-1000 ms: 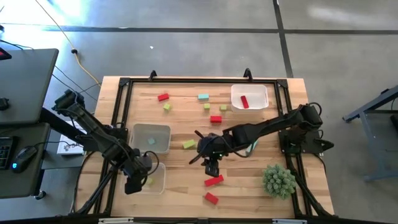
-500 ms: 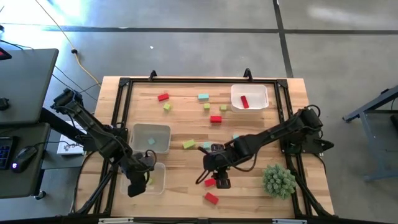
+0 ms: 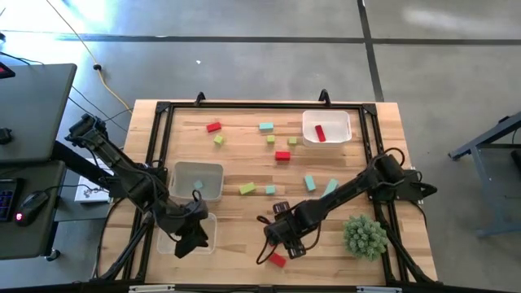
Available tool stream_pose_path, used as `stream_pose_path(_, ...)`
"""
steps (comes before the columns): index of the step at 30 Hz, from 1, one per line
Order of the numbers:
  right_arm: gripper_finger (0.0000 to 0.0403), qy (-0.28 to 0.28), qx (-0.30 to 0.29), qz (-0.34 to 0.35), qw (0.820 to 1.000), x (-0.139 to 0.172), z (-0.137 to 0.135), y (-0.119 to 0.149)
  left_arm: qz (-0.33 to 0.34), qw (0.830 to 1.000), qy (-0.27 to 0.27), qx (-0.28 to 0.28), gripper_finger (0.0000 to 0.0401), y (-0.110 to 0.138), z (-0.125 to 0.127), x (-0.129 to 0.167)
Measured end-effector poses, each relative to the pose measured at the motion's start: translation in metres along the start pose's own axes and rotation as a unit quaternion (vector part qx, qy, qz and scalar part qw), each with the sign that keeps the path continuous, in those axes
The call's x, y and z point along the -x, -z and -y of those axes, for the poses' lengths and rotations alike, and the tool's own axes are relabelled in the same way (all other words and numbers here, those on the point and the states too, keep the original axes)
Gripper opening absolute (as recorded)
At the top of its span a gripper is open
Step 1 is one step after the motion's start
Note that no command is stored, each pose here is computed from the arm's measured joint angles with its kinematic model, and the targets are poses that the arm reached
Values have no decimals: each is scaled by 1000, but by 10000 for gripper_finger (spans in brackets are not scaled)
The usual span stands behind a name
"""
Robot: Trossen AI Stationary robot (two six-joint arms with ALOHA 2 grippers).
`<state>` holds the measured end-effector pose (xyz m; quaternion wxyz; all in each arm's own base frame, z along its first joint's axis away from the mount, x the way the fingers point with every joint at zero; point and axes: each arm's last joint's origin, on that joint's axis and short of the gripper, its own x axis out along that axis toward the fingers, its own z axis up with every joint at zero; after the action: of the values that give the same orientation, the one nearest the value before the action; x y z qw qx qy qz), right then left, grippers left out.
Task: Sort & place blocks by color
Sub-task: Put the red block into the white bin
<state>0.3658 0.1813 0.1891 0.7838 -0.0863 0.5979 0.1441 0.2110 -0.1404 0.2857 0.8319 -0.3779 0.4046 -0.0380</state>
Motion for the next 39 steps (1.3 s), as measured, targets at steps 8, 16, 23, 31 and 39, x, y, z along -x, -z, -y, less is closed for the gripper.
stream_pose_path(8,225,7,0,-36,999,-28,1,3,60,998,24,0,122,-15,1,13)
stream_pose_path(16,222,-1,-2,-70,998,-50,1,6,111,993,32,-16,122,-31,-5,34)
stream_pose_path(23,128,-2,-19,-83,996,-52,7,8,163,986,27,-38,122,-48,-16,57)
stream_pose_path(31,92,-37,-68,-90,993,-52,32,6,237,970,9,-60,122,-66,-34,92)
stream_pose_path(39,92,-6,-89,-88,992,-40,64,-5,308,948,-22,-69,122,-71,-54,133)
